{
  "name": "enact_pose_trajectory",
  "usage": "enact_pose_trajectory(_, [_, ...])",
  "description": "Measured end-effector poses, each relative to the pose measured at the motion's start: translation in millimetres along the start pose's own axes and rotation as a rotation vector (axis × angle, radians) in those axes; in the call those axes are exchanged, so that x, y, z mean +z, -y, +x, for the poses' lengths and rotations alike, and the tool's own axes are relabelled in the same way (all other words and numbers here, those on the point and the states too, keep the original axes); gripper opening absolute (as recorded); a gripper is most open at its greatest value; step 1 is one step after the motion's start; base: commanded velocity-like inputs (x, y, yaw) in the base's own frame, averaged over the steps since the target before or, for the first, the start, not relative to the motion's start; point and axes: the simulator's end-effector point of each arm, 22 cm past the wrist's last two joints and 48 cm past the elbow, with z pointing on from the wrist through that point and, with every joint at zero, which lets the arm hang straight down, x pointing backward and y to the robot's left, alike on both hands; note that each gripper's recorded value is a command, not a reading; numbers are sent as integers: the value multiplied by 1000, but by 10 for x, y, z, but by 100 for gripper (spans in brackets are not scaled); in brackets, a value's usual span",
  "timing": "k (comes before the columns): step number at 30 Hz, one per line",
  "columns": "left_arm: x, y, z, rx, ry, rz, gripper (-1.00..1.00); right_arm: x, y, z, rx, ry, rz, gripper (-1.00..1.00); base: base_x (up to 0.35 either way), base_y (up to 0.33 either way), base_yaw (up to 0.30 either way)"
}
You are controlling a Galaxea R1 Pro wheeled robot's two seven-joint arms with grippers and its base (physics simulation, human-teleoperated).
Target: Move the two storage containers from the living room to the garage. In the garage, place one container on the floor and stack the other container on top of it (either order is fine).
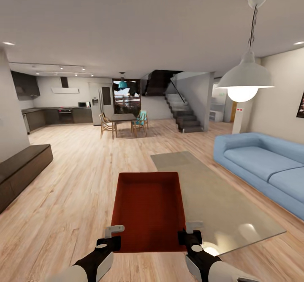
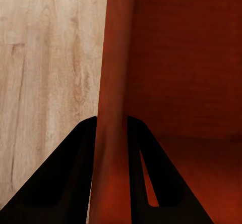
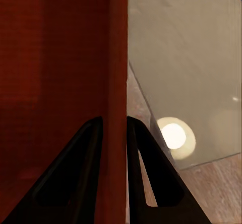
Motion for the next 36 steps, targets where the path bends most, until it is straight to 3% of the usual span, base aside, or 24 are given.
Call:
enact_pose_trajectory(29, [0,0,-1,0,0,0,-100,0,0,0,1,0,0,-100,0,0,266])
enact_pose_trajectory(36, [-2,1,-1,0,0,0,-100,-2,1,-1,0,1,-1,-100,102,0,74])
